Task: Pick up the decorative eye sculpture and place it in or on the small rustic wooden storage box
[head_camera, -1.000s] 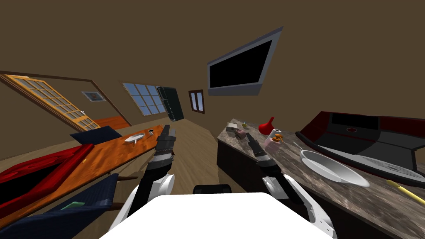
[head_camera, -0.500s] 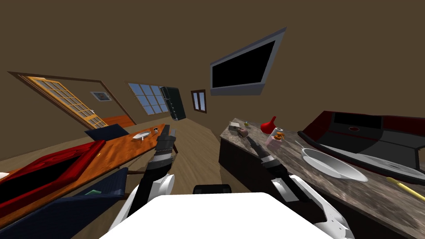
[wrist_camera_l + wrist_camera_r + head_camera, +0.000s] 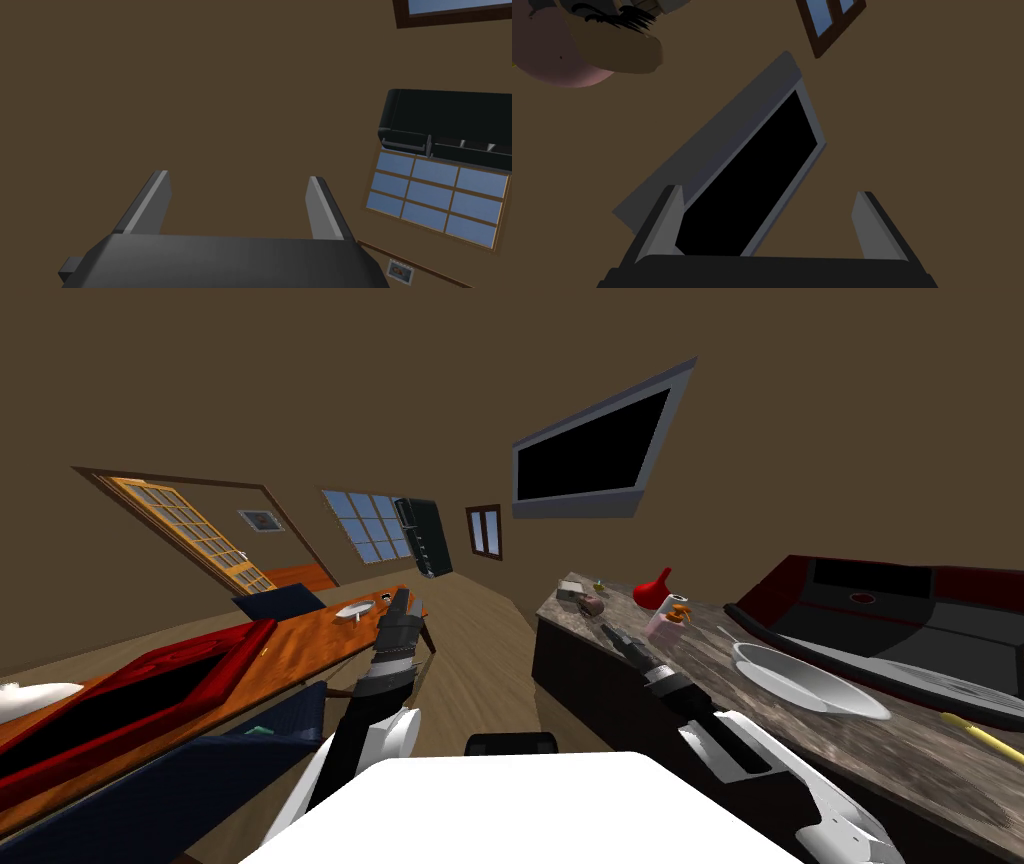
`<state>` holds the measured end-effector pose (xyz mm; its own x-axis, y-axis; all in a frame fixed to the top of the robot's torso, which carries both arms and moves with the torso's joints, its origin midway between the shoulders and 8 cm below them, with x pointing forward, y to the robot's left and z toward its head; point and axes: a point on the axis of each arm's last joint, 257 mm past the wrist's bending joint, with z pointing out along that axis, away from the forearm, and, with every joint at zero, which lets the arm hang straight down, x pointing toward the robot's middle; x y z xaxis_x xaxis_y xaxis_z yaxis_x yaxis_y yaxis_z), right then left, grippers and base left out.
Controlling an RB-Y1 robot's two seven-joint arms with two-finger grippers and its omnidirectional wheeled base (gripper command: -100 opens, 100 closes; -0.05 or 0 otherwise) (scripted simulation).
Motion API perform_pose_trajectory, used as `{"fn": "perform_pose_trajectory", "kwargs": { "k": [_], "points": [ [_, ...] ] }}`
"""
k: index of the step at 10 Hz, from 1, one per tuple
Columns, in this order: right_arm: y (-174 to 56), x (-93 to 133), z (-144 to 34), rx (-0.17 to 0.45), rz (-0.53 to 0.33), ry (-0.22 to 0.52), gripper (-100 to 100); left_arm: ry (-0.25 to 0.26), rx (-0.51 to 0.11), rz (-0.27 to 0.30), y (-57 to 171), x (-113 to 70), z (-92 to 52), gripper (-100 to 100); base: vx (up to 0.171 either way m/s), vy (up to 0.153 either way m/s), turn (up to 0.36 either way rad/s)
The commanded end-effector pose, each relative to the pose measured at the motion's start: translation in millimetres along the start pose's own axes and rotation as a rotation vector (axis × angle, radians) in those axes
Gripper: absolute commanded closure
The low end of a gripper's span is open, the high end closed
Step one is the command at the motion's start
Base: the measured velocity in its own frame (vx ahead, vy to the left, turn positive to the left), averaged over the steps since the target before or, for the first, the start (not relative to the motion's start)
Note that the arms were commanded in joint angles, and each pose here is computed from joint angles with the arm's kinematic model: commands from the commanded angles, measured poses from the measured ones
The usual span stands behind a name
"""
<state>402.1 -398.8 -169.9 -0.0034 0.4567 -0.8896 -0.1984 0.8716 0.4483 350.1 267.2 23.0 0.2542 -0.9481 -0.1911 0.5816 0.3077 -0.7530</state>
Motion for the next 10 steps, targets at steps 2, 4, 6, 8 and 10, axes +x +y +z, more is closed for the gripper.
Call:
{"fn": "perform_pose_trajectory", "kwargs": {
  "k": [2,4,6,8,10],
  "points": [
    [-29,-4,-6.5,0.044,-0.095,0.055,-100,0.000,0.000,0.000,0,0.0,0.0,0,-0.038,0.057,0.028],
    [-51,-5,-13.1,0.076,-0.167,0.098,-100,0.000,0.000,0.000,0,0.0,0.0,0,-0.033,0.061,0.040],
    [-72,-8,-20.5,0.107,-0.236,0.142,-100,0.000,0.000,0.000,0,0.0,0.0,0,-0.013,0.063,0.033],
    [-113,-11,-39.9,0.171,-0.342,0.223,-100,0.000,0.000,0.000,0,0.0,0.0,0,0.011,0.083,0.062],
    [-132,-19,-48.7,0.193,-0.409,0.275,-100,0.000,0.000,0.000,0,0.0,0.0,0,0.023,0.078,0.028]
  ]
}}
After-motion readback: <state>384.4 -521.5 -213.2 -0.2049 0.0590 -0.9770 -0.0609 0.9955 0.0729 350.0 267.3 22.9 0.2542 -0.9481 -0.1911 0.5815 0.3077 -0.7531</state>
